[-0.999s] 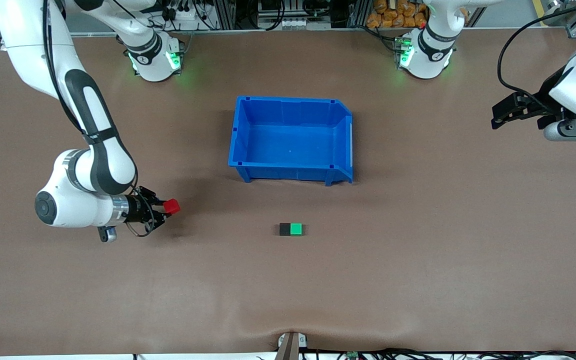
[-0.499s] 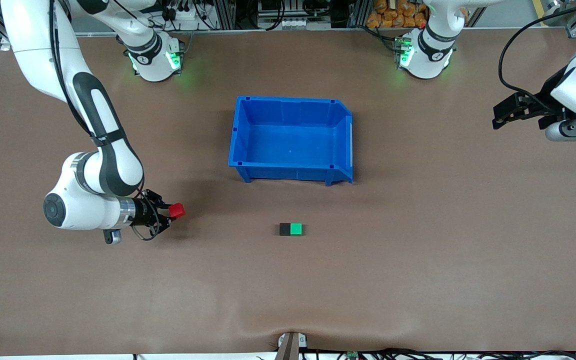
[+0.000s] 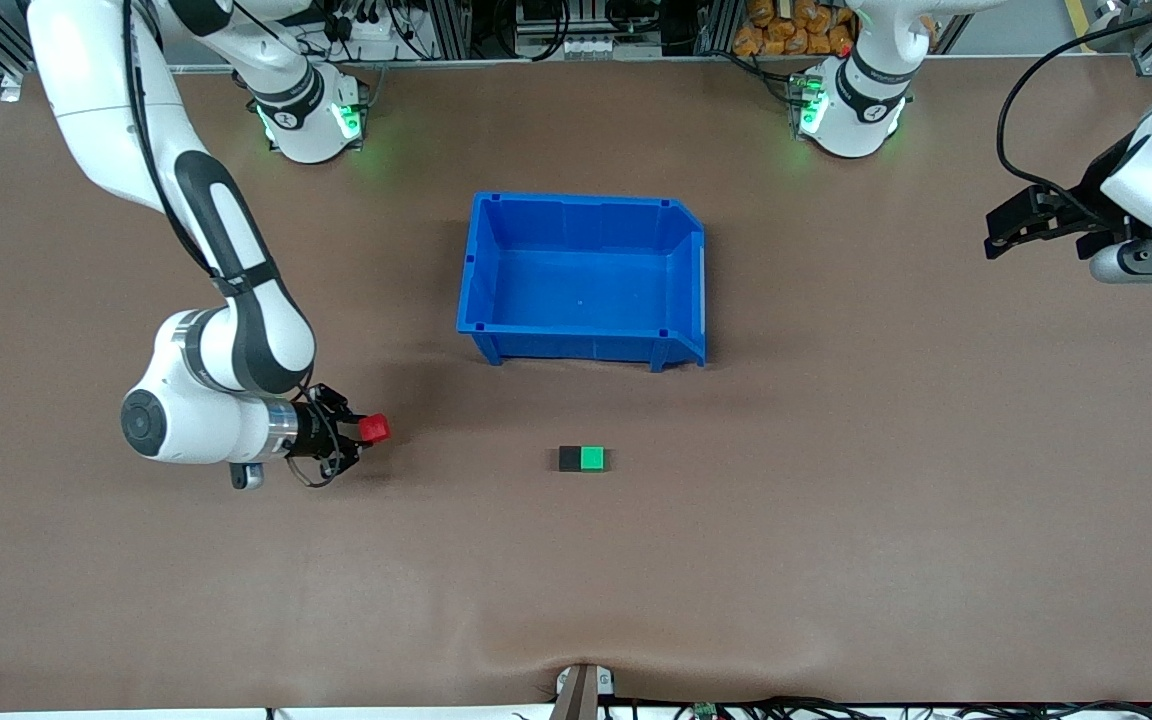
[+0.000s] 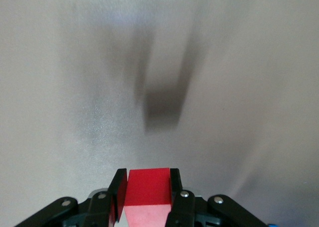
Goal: Attach green and red cubes to black cube
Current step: 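Lower the red cube next to the black cube with the right gripper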
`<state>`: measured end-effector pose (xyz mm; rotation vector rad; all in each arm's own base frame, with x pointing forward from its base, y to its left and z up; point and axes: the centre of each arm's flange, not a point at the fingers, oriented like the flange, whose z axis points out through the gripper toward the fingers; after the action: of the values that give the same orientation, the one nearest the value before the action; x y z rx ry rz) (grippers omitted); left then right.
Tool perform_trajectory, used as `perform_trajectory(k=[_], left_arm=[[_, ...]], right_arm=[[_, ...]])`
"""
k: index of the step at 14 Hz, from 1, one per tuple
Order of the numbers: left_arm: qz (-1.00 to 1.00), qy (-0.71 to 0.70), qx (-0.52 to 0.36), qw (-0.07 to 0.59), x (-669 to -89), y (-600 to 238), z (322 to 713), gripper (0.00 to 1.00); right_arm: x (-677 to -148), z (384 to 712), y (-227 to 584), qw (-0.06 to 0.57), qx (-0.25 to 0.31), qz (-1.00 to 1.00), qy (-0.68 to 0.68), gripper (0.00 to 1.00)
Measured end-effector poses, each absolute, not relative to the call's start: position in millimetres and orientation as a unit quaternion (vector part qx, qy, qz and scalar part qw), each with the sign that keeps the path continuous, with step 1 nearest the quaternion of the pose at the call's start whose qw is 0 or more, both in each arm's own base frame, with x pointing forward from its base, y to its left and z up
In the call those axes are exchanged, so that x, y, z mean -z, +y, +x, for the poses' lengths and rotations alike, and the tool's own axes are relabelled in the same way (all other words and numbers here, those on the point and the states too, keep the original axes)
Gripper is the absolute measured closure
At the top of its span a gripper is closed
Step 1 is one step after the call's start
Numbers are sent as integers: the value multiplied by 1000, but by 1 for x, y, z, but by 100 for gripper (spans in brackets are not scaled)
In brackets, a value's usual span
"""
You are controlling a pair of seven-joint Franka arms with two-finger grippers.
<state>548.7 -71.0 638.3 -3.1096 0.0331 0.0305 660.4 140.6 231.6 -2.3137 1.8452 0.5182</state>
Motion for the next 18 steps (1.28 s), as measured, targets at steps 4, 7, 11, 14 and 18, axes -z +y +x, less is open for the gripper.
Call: perform_trajectory(k=[4, 7, 11, 14, 18], left_arm=[[-1000, 11, -10, 16, -638, -71, 549, 0], [-1000, 11, -8, 16, -639, -72, 549, 0], [-1000, 14, -6, 15, -638, -75, 550, 0], [-1000, 16, -7, 15, -636, -77, 551, 0], [-1000, 16, -6, 15, -636, -77, 551, 0]], right_arm=[[-227, 660, 157, 65, -169, -756, 629, 61], [-229, 660, 167, 64, -168, -751, 635, 61], [-228, 661, 179, 65, -163, -743, 646, 61], [-225, 668, 190, 67, -160, -736, 655, 61], [-220, 675, 206, 68, -158, -730, 661, 61]])
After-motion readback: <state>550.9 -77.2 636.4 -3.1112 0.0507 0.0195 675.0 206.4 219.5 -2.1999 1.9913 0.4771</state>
